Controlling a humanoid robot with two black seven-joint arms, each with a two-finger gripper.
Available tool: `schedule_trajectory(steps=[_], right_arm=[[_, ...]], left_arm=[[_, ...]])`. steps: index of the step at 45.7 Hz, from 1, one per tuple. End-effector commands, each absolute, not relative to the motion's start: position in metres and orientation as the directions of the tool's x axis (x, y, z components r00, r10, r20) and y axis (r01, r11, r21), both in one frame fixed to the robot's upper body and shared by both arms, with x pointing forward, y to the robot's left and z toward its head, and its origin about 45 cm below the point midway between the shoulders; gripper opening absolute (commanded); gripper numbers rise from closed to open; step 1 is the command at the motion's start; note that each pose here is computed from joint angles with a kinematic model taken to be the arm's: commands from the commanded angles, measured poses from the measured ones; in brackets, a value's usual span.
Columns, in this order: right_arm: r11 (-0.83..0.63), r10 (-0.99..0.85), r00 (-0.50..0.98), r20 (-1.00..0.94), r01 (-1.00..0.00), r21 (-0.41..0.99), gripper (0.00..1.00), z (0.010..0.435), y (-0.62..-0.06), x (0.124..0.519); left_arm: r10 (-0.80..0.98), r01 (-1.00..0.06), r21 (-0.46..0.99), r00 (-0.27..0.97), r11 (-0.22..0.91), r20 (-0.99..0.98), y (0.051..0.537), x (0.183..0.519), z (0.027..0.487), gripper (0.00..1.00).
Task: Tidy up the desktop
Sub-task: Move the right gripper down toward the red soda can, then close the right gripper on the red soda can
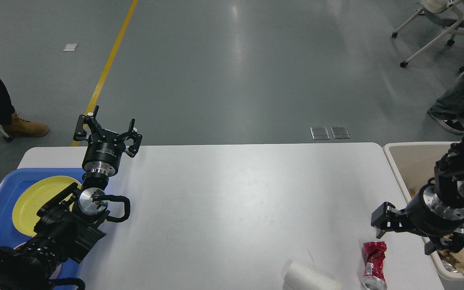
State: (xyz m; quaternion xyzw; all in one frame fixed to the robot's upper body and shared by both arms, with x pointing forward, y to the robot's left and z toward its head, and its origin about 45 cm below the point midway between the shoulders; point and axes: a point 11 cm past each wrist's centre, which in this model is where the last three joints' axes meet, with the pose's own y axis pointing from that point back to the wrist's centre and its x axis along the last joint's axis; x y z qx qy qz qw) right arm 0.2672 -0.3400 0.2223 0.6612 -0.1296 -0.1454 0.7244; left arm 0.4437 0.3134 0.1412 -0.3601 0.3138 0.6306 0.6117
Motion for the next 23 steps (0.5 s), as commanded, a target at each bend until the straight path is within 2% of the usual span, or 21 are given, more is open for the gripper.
schedule_trajectory(steps=[1,17,23], right_arm=[[0.081,-0.420,0.907,-0.016,0.055,0.995,1.00,0.208,-0.352,0.264],[0.093,-0.448,0.894,-0.027,0.077,0.993,1.00,0.146,-0.366,0.270],[0.104,-0.395,0.917,-0.049,0.097,0.990,1.00,0.124,-0.360,0.266]], left_arm=[[0.546,-0.998,-0.045,0.008,-0.054,-0.838,0.313,0.444,0.141,0.96],[0.546,-0.998,-0.045,0.008,-0.054,-0.838,0.313,0.444,0.141,0.96],[0.546,-0.998,-0.045,0.008,-0.054,-0.838,0.313,0.444,0.141,0.96]])
